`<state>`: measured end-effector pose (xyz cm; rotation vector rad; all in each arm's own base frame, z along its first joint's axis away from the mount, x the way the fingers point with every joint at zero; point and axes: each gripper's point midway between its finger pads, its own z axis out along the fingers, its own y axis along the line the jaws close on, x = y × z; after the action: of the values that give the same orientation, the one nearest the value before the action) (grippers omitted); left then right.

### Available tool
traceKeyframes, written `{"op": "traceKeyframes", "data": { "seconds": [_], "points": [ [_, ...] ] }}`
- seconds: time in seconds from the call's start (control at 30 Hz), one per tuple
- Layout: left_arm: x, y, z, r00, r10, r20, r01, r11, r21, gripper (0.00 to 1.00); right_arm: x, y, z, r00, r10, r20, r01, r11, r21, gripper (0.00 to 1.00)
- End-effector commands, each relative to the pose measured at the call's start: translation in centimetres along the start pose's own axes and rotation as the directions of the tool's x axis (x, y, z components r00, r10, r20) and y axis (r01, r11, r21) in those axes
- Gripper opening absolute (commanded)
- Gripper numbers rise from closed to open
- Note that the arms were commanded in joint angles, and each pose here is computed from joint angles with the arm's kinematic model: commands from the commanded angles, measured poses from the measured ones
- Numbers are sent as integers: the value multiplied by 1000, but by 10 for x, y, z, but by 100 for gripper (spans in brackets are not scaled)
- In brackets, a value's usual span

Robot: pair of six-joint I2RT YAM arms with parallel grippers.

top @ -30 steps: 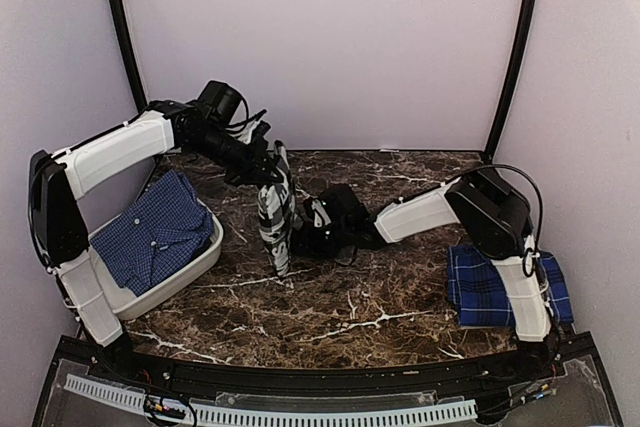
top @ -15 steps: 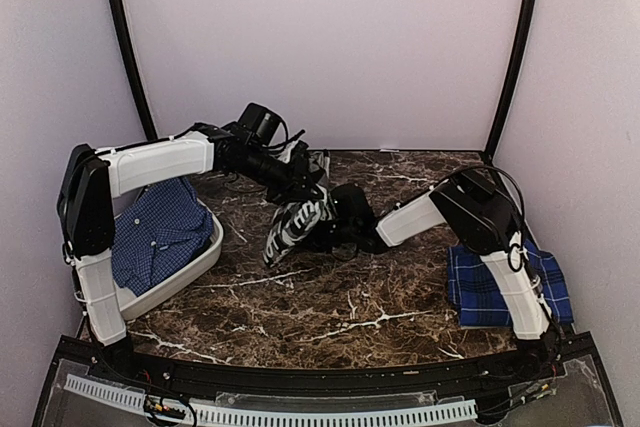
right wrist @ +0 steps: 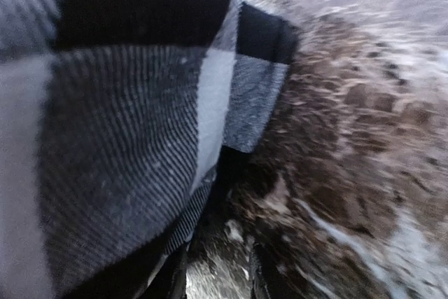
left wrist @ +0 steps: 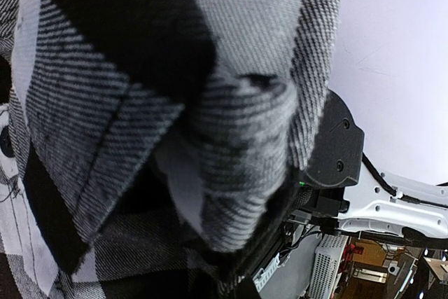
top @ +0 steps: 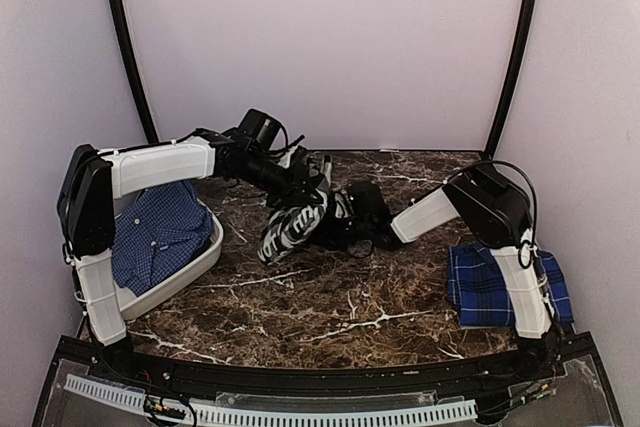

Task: Fold and stack the long sleeve shirts
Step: Turn over the square-folded shirt at the center of the board, then move the square-folded shirt to the center of the board.

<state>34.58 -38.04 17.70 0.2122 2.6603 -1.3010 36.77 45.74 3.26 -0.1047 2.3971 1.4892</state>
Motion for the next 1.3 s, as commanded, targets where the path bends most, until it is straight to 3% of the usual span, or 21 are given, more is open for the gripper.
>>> {"op": "traceKeyframes", "data": {
  "seconds": [0.0, 0.3, 0.53, 0.63, 0.77, 0.83, 1.07, 1.27],
  "points": [
    [-4, -6, -8, 1000, 6, 21, -7, 1000, 26, 0, -9, -22, -20, 999, 31, 32, -33, 997, 70, 29],
    [-6, -6, 1, 1000, 1, 18, -2, 999, 43, 0, -30, -25, -74, 995, 4, 102, -17, 991, 131, 41],
    [11, -11, 47, 999, -16, -34, 18, 998, 62, 3, -57, -14, -141, 979, -54, 198, 11, 977, 213, 50],
    [29, -20, 89, 997, -5, -81, 12, 997, 82, 23, -66, -14, -173, 965, -82, 250, 15, 966, 257, 56],
    [33, -44, 109, 995, 40, -94, -32, 995, 93, 53, -68, -15, -201, 952, -125, 278, 29, 945, 326, 68],
    [27, -44, 103, 996, 57, -65, -52, 996, 68, 59, -63, -14, -204, 955, -131, 268, 35, 941, 335, 71],
    [-7, -9, 41, 994, 47, 98, -40, 997, -70, 62, -40, -18, -187, 970, -150, 194, 68, 925, 375, 72],
    [-13, 71, -9, 986, -2, 165, 44, 967, -252, 61, -19, -26, -164, 980, -154, 126, 89, 906, 415, 62]
  ]
}}
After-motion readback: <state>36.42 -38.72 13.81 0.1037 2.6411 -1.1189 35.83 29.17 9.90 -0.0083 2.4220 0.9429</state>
